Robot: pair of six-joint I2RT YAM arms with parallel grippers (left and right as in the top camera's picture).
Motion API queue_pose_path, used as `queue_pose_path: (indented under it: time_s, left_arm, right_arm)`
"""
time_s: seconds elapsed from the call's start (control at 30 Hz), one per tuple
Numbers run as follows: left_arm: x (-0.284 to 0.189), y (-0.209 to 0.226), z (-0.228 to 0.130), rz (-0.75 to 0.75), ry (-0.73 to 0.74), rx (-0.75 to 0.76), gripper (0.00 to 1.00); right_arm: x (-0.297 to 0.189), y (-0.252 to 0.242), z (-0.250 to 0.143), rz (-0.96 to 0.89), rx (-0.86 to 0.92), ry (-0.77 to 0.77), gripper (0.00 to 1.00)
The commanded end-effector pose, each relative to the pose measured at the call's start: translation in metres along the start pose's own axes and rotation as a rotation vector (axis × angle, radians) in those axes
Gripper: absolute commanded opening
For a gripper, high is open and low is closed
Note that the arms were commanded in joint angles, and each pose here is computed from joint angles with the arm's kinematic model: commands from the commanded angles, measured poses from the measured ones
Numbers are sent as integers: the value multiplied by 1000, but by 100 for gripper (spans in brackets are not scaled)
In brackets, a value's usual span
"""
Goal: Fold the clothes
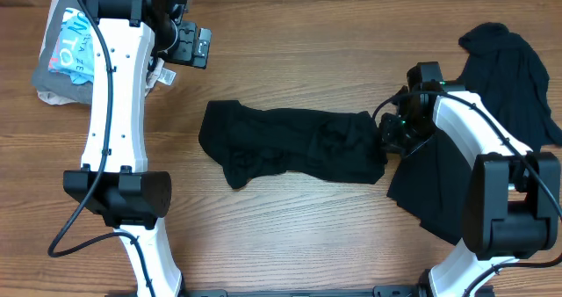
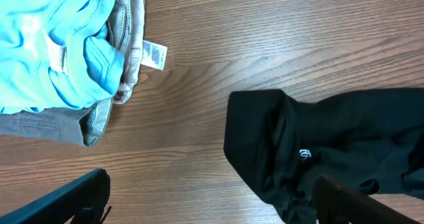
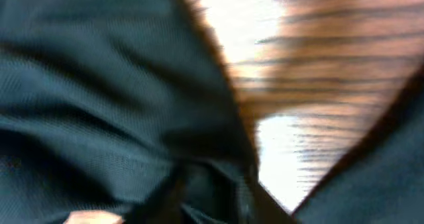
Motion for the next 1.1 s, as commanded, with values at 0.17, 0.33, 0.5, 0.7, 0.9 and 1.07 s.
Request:
queue_pose_path:
  time_s: [0.17, 0.33, 0.5, 0.7, 0.9, 1.07]
  left_arm:
    - [-10, -6, 2, -17, -35, -9, 100]
    - [-10, -6, 2, -18, -35, -10, 100]
    - [-10, -6, 2, -17, -36, -8, 100]
    - [-10, -6, 2, -17, -36, -6, 100]
    - [-10, -6, 2, -18, -39, -1, 100]
    - [-10, -6, 1, -17, -34, 10, 100]
  right_arm:
    - [-5, 9, -4, 73, -70, -2, 48]
    - [-5, 10, -4, 83, -78, -1, 11]
    - [-18, 14, -2, 123, -65, 2, 4]
    - [-66, 68, -3, 280, -180, -66, 4]
    - [-44, 143, -18, 267, -288, -70, 4]
    - [-5, 175, -30, 170, -325, -41, 4]
Point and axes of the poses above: each gripper's point midway between its finger pads, its own x axis out along the fingers, its own y axis along the line the jaws close on, z = x × y, the point moved 8 cm from there along -x, back along the fingers, and after that the axes turned 4 degrees about -x, right-handed, at the moved point
